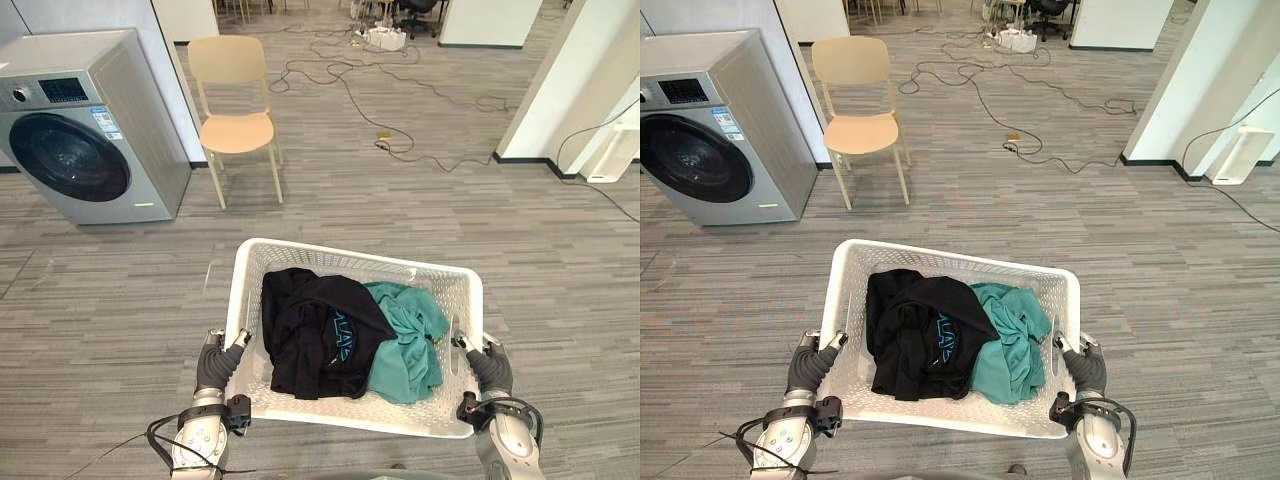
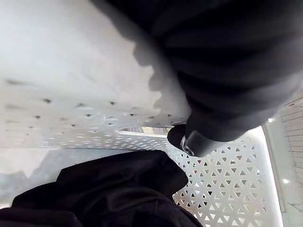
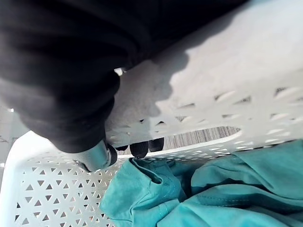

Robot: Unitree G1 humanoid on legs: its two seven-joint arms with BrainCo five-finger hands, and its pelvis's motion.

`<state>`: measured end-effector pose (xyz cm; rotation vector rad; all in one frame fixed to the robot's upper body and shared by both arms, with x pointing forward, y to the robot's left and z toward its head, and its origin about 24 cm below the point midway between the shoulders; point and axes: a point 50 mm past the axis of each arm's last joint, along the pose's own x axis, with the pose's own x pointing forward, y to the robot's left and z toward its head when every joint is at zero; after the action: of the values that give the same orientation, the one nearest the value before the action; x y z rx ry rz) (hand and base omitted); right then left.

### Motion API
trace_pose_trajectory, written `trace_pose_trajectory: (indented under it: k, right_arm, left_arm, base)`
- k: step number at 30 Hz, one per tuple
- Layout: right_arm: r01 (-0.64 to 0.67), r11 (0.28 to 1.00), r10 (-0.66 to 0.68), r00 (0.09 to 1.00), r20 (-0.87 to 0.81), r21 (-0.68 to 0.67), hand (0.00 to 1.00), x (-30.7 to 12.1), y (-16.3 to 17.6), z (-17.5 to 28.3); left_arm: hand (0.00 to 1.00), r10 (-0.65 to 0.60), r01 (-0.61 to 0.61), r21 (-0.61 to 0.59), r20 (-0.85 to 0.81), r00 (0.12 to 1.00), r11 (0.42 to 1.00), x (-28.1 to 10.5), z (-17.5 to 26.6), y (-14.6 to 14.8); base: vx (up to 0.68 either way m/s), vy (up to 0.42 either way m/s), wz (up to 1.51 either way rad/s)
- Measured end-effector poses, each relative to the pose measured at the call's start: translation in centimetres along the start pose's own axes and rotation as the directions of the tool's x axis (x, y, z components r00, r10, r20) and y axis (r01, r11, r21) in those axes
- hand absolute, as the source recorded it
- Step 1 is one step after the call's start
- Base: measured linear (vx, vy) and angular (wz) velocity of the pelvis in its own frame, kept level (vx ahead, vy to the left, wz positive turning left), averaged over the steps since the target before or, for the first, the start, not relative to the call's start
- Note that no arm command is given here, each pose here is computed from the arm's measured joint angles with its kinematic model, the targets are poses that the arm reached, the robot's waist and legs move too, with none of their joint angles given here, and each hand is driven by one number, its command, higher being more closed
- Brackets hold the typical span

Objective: Pick up the laundry basket with both hands and put the clothes into the washing machine.

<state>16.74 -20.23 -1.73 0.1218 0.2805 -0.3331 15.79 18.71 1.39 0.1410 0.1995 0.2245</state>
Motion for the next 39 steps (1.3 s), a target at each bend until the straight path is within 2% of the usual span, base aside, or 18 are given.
trace_pose_trajectory:
  k: [7, 11, 17, 21, 27, 29, 32, 39]
  right_arm:
    - [-0.036, 0.999, 0.036, 0.999, 0.017, -0.002, 1.0, 2.4, 1.5, 0.6]
    - [-0.038, 0.998, 0.039, 0.999, 0.024, -0.058, 1.0, 3.7, 1.7, 1.2]
    - [-0.072, 0.996, 0.073, 0.997, 0.022, -0.043, 1.0, 3.0, 2.9, 1.0]
    - [-0.001, 1.0, 0.003, 0.997, 0.079, -0.021, 1.0, 3.1, 1.5, 2.3]
    - [0.018, 0.998, -0.014, 0.996, 0.087, -0.054, 1.0, 2.4, 0.4, 2.5]
    - [0.014, 0.998, -0.007, 0.993, 0.114, -0.059, 1.0, 0.8, 0.1, 2.9]
    - [0.001, 0.999, 0.003, 0.99, 0.139, -0.033, 1.0, 0.8, 0.9, 3.4]
    - [-0.043, 0.997, 0.05, 0.989, 0.136, -0.057, 1.0, 1.1, 1.6, 3.4]
  left_arm:
    - [1.0, 0.023, -0.023, -0.032, -0.006, 1.0, 0.999, 1.4, -0.3, 0.3]
    - [1.0, 0.041, -0.045, -0.085, -0.046, 0.998, 0.995, 1.5, -1.1, -0.2]
    - [1.0, 0.065, -0.067, -0.044, -0.049, 0.997, 0.997, 1.4, -1.2, 1.2]
    - [1.0, 0.018, -0.017, -0.057, 0.013, 1.0, 0.998, 3.0, 0.1, -0.1]
    - [1.0, -0.012, 0.011, -0.076, -0.011, 1.0, 0.997, 3.5, -0.1, -1.6]
    - [1.0, 0.0, -0.001, -0.082, -0.006, 1.0, 0.997, 2.4, -0.2, -1.2]
    - [1.0, 0.029, -0.026, -0.077, 0.037, 0.999, 0.997, 1.6, 0.6, -0.2]
    - [1.0, 0.061, -0.061, -0.097, 0.001, 0.998, 0.993, 0.2, -0.1, 0.6]
  base:
    - [-0.1, -0.033, 0.09]
    - [-0.04, 0.078, 0.36]
    - [0.18, 0.12, 0.32]
    - [0.47, -0.095, 1.05]
    - [0.65, -0.212, 0.61]
    - [0.44, -0.311, -0.11]
    - [0.65, -0.139, -1.13]
    - [0.64, 0.073, -0.8]
